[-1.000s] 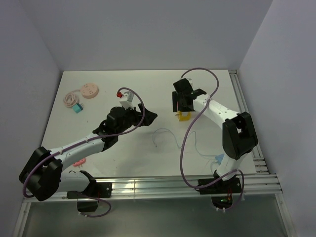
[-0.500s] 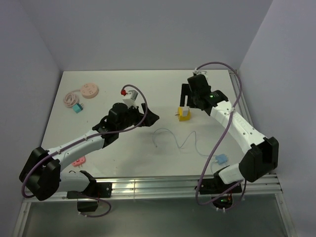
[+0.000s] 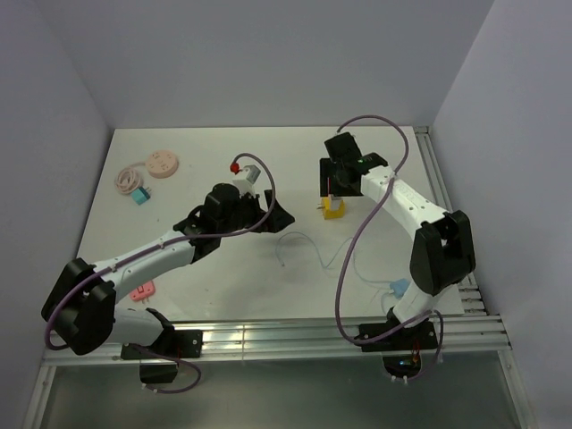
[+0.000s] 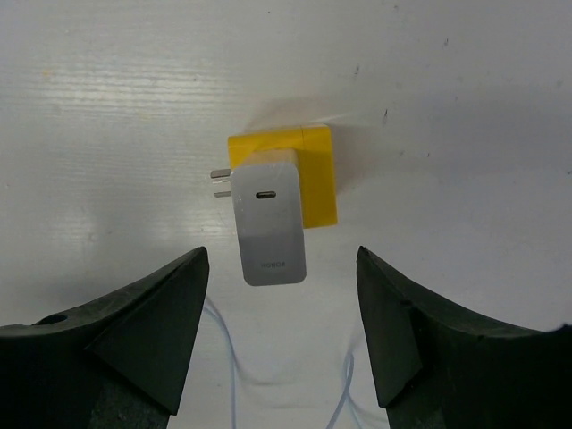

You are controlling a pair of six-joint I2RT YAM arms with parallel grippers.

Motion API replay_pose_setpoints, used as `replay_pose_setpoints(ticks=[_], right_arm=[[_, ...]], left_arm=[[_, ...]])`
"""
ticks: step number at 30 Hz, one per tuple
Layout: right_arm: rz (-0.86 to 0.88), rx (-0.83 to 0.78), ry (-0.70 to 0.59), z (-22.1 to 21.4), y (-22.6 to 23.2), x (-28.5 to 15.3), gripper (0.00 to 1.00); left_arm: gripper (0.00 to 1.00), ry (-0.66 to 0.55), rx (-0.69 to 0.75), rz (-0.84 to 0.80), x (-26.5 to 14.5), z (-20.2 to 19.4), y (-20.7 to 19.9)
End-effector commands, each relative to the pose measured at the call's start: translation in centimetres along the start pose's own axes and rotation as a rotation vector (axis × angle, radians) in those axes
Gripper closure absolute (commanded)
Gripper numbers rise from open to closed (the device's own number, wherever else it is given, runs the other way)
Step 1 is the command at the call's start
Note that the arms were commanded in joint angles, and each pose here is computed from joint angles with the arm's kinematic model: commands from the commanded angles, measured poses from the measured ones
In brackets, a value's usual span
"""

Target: Insert the plug

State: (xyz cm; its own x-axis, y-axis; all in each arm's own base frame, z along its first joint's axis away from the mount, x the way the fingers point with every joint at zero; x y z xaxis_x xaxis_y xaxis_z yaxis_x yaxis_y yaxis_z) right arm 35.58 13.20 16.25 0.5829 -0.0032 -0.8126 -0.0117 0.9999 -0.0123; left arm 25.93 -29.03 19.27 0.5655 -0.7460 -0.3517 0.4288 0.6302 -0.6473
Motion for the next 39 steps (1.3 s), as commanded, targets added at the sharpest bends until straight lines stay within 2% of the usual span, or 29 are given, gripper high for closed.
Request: replay_pose_setpoints(ticks=[1,6,17,20,21,23,24,25,27,35,39], right_arm=[[0.016,-0.018,-0.038,1.8,0.7,-0.2,0.27],[0.01,-0.029,-0.021,2.0,1.0,1.1,0.3],[-0.014,-0.057,0.009,2.0,1.3,3.2,0.5],[-0.013,-0.058,0.011,2.0,1.4,3.4,0.62],[-0.009,-0.057,0.004,2.1,1.5,3.4,0.71],[-0.016,-0.052,-0.006,1.8,1.3,3.4,0.8],[-0.013,-0.05,-0.026,1.7,1.3,3.2,0.87],[-0.011,-0.049,-0.038,1.6,1.2,3.1,0.89],[-0.026,-0.036,-0.084,1.3,1.0,2.8,0.99],[-0.041,0.015,-0.18,0.2,0.7,1.2,1.0],[-0.016,0.02,-0.14,0.0,1.0,0.3,1.0]], left_arm=[[0.09,-0.033,0.03,-0.044,-0.8,1.3,-1.6],[0.08,-0.028,0.031,-0.054,-0.6,1.3,-1.7],[0.08,-0.005,0.034,-0.055,0.2,0.7,-1.3],[0.08,-0.004,0.034,-0.052,0.3,0.7,-1.3],[0.08,-0.007,0.035,-0.052,0.3,0.9,-1.3],[0.08,-0.003,0.035,-0.057,0.5,0.9,-1.4],[0.08,-0.002,0.033,-0.063,0.6,0.9,-1.5],[0.08,0.002,0.028,-0.069,0.6,0.8,-1.6],[0.09,0.011,0.022,-0.078,0.8,0.5,-1.6],[0.09,0.022,0.009,-0.097,1.1,0.3,-1.7],[0.09,0.02,0.009,-0.096,1.1,0.3,-1.7]])
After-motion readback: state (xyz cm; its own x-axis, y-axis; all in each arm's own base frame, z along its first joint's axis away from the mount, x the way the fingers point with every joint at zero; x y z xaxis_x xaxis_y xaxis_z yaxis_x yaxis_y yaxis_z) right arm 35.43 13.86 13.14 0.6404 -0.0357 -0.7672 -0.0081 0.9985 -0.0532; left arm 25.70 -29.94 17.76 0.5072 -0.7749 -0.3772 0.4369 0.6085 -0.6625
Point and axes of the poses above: each gripper's point midway between its finger pads, its own x axis out along the fingers, its own y axis along the line the jaws close on, z = x × y, the point moved 3 cm from there along -x, back along the fingers, and after that the axes turned 2 degrees about -x, right-handed, at the moved point
